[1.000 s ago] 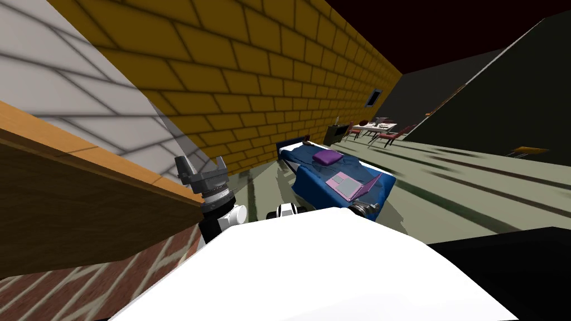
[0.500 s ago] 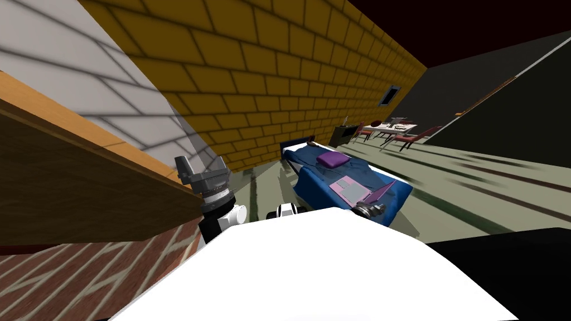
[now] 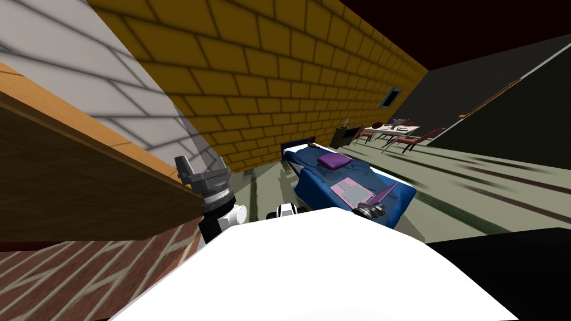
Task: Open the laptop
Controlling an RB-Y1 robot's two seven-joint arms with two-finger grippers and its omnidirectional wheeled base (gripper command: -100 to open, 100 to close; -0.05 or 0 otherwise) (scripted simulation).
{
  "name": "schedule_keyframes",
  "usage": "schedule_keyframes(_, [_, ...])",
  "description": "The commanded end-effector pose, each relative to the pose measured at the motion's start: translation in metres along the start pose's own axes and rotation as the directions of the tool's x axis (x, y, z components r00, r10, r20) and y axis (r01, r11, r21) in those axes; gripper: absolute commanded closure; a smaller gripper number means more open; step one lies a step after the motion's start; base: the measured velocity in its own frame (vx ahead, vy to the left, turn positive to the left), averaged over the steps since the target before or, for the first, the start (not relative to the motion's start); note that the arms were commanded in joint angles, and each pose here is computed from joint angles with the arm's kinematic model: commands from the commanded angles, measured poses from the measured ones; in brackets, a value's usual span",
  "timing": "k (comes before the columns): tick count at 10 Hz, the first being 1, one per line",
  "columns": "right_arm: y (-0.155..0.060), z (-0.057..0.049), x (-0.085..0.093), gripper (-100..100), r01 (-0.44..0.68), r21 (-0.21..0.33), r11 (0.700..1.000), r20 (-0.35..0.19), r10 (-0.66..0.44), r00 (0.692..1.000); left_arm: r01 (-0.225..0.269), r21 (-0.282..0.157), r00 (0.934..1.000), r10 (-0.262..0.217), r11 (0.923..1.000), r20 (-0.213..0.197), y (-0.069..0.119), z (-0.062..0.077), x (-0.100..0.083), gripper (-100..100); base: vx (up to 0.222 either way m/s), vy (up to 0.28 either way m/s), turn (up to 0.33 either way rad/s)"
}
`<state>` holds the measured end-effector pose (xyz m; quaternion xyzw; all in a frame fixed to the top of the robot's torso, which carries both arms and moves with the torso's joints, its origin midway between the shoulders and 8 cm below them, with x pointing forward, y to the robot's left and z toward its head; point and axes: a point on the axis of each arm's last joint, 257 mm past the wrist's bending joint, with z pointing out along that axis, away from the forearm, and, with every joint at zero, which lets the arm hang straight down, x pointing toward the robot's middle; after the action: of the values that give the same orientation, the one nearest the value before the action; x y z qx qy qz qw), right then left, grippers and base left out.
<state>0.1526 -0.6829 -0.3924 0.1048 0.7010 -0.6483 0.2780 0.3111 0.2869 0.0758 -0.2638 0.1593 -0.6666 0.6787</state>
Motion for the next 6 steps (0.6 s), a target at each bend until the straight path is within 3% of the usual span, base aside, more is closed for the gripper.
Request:
schedule_keyframes(1, [-0.012,-0.003,0.028,100,0.132,0.004,0.991,-0.008,-0.132,0.991,0.0,0.0,1.0,0.0,1.0,0.0,0.0,0.0,0.0,0,0.19,0.045,0.021])
schedule_keyframes(3, [-0.02,-0.005,0.043,100,0.21,0.006,0.978,-0.011,-0.209,0.978,0.0,0.0,1.0,0.0,1.0,0.0,0.0,0.0,0.0,0,0.19,0.031,0.017])
schedule_keyframes(6, [-0.028,-0.008,0.059,100,0.286,0.006,0.958,-0.014,-0.286,0.958,0.0,0.0,1.0,0.0,1.0,0.0,0.0,0.0,0.0,0,0.107,0.027,0.018])
